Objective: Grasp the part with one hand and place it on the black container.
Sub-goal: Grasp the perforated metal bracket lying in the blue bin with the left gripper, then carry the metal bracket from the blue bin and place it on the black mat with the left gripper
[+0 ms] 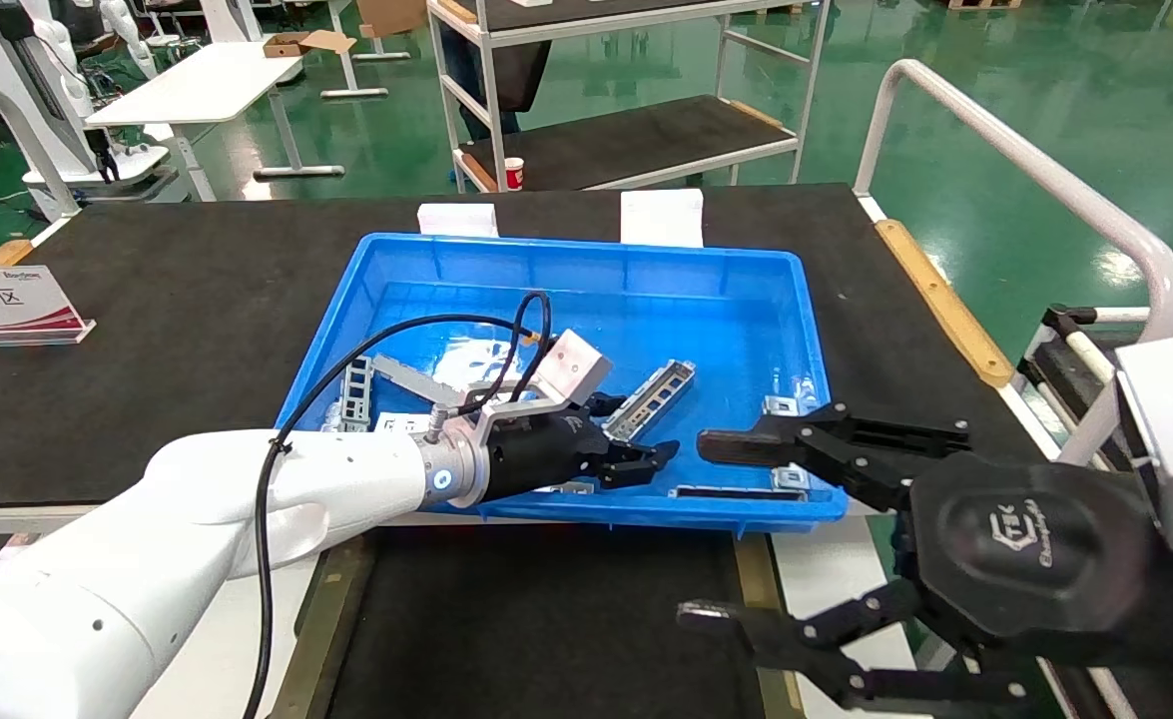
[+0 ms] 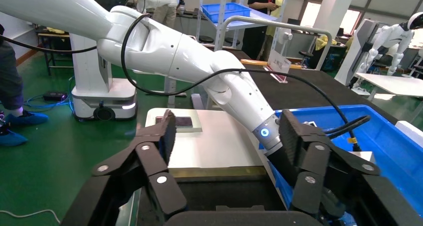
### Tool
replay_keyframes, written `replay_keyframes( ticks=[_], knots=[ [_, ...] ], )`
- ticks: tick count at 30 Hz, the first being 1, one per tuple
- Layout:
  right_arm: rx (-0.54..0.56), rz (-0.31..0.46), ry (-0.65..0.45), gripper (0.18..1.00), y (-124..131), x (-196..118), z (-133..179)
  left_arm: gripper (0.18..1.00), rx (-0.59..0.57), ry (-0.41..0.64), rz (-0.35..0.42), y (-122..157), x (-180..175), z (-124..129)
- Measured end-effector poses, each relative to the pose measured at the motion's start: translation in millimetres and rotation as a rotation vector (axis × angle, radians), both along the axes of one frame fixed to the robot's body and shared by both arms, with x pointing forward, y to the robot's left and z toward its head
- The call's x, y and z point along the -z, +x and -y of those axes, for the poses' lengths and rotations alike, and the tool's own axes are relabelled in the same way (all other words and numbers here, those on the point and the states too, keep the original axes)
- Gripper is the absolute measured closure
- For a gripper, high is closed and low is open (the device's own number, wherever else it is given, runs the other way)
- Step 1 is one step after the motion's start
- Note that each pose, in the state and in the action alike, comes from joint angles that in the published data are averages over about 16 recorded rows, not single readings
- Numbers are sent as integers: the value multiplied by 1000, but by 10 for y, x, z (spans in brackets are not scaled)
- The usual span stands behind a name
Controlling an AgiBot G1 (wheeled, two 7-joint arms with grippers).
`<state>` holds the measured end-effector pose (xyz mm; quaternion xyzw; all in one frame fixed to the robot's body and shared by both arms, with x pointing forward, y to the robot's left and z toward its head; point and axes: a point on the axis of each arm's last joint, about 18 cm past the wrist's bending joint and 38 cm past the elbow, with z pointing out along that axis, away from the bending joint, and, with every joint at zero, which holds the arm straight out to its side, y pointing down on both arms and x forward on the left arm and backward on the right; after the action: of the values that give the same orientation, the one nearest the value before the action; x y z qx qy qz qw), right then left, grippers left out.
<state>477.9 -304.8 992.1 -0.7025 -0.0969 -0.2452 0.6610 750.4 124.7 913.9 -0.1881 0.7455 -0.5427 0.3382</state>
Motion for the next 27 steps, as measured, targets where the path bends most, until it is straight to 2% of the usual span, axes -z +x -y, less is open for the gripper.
replay_keyframes(
  ticks=[5, 15, 21, 27],
  knots=[
    [0, 0, 0, 468, 0, 0, 0, 428, -19, -10, -6, 24, 35, -26],
    [0, 0, 0, 699, 0, 0, 0, 678, -38, -54, -15, 49, 36, -55],
    [0, 0, 0, 816, 0, 0, 0, 784, -41, -125, -11, 55, -97, -51],
    [0, 0, 0, 902, 0, 0, 0, 821, 11, -215, 12, -17, -380, -5]
  ],
)
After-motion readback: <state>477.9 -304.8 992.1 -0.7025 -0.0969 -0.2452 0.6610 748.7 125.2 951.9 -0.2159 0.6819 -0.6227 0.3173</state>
